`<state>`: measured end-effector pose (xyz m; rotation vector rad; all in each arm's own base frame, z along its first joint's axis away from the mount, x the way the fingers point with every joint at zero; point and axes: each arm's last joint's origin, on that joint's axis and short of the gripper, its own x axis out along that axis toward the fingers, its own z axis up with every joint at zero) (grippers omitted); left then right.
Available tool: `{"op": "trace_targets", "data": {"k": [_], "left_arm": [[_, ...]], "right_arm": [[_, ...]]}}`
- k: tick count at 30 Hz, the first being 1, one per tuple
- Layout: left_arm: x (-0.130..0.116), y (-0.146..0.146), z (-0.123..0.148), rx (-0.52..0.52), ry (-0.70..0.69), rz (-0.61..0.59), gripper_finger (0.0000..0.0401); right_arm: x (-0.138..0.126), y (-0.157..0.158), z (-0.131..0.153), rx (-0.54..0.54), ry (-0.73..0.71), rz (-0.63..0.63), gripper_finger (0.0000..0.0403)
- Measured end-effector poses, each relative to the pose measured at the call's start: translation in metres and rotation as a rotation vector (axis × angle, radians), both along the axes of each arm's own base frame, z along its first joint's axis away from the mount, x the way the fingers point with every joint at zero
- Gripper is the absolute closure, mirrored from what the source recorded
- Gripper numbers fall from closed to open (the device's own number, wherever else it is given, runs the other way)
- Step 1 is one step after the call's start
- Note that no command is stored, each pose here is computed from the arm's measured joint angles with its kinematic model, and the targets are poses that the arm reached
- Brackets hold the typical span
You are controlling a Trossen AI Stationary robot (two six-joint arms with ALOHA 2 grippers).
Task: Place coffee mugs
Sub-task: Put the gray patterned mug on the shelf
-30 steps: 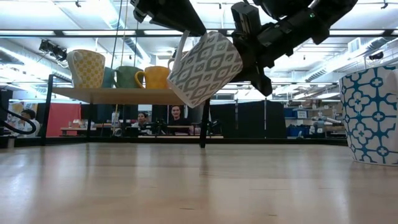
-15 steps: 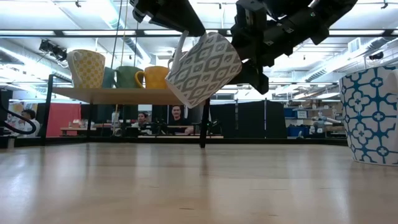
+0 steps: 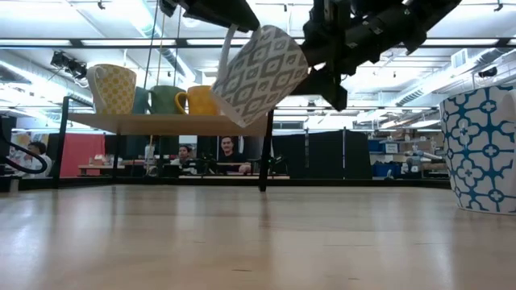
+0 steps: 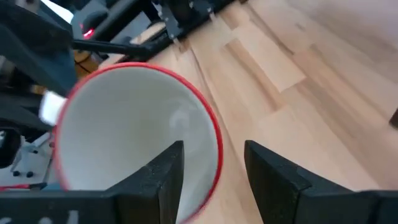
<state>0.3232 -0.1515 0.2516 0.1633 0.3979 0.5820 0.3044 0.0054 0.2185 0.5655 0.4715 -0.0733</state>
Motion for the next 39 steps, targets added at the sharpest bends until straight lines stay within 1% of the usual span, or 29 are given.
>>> {"op": "trace_targets", "data": {"k": [3,9,12,17,22,24,28,32,39], "left_arm": [[-0.004,-0.003,0.004,0.013,-0.018,0.014,0.0323],[-0.012,-0.002,0.015,0.032,-0.084,0.088,0.0323],[-0.016,-0.002,0.020,0.060,-0.122,0.140,0.0323],[-0.024,0.000,0.031,0.123,-0.197,0.252,0.0323],[-0.034,0.006,0.046,0.189,-0.271,0.384,0.0323],[-0.038,0.010,0.052,0.192,-0.277,0.393,0.0323],[-0.047,0.023,0.063,0.173,-0.298,0.419,0.0322],[-0.059,0.040,0.067,0.167,-0.307,0.451,0.0322],[-0.091,0.078,0.057,0.152,-0.325,0.528,0.0322]], "right_arm": [[-0.006,-0.003,0.011,-0.015,-0.024,-0.002,0.0228],[-0.024,-0.007,0.037,-0.072,-0.090,0.007,0.0228],[-0.034,-0.010,0.049,-0.094,-0.119,0.003,0.0229],[-0.047,-0.012,0.066,-0.098,-0.183,-0.011,0.0229],[-0.056,-0.012,0.074,-0.114,-0.210,-0.006,0.0229],[-0.057,-0.012,0.076,-0.122,-0.219,-0.004,0.0229],[-0.057,-0.012,0.076,-0.123,-0.217,-0.004,0.0229],[-0.057,-0.012,0.075,-0.122,-0.205,-0.003,0.0229],[-0.057,-0.011,0.074,-0.122,-0.198,-0.003,0.0229]]}}
